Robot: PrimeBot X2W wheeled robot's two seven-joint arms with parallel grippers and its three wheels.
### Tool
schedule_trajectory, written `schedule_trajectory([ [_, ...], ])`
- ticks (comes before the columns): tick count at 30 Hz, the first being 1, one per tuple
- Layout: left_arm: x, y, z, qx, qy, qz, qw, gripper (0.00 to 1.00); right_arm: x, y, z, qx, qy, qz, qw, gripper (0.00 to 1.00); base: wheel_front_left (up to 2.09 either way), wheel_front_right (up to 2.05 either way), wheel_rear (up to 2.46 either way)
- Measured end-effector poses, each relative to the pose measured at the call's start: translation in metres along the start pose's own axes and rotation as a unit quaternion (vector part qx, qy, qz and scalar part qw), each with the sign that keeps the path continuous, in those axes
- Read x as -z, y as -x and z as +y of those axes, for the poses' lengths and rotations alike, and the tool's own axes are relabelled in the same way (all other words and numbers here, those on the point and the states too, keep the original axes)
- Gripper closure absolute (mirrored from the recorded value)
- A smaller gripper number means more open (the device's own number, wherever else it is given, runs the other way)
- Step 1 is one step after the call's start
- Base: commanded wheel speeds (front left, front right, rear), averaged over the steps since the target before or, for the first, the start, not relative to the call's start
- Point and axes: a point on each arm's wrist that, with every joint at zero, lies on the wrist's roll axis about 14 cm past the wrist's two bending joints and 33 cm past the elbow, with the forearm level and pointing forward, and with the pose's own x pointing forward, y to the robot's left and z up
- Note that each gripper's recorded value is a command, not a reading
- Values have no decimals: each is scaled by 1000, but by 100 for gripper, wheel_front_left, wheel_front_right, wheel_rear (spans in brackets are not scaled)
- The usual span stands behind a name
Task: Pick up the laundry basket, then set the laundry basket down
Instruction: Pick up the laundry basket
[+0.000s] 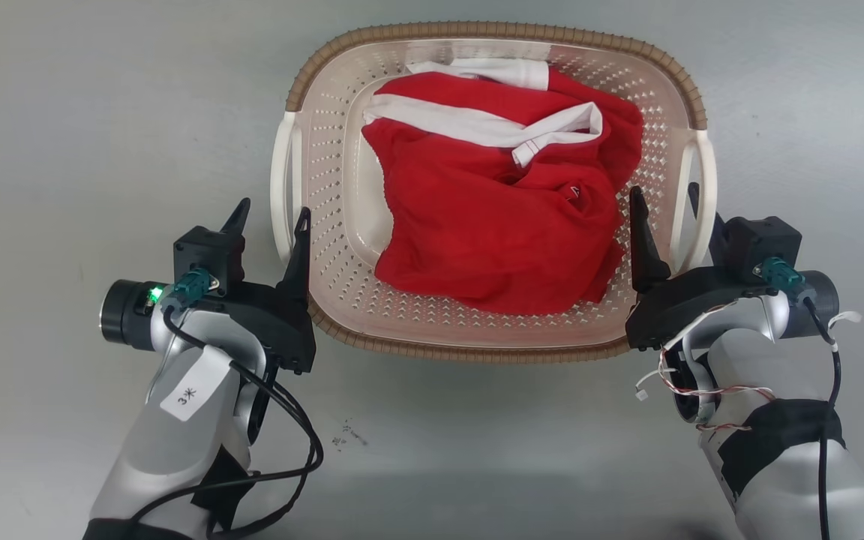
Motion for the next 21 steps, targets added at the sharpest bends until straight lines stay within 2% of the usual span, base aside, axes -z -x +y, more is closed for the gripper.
schedule_trajectory([
  [8,12,-4,0,5,4,24,1000,0,14,-4,5,-11,6,21,1000,0,0,0,0],
  [9,13,-4,0,6,3,26,1000,12,13,-5,5,-12,7,20,1000,0,0,0,0],
  [11,14,-5,-2,11,2,29,1000,29,10,-7,6,-14,9,18,1000,0,0,0,0],
  [13,13,-7,-4,14,0,30,999,40,10,-8,7,-17,12,19,1000,0,0,0,0],
  [14,13,-7,-5,16,-2,31,999,50,10,-8,8,-19,13,20,1000,0,0,0,0],
  [18,13,-10,-10,27,-3,35,999,58,13,-7,10,-24,17,24,999,0,0,0,0],
  [19,14,-10,-13,29,1,36,999,64,13,-7,11,-25,17,25,999,10,0,0,0],
  [20,14,-11,-15,32,2,37,999,70,13,-7,12,-27,15,26,999,25,0,0,0],
  [21,15,-11,-16,34,3,37,999,79,13,-7,12,-28,13,26,999,51,0,0,0],
])
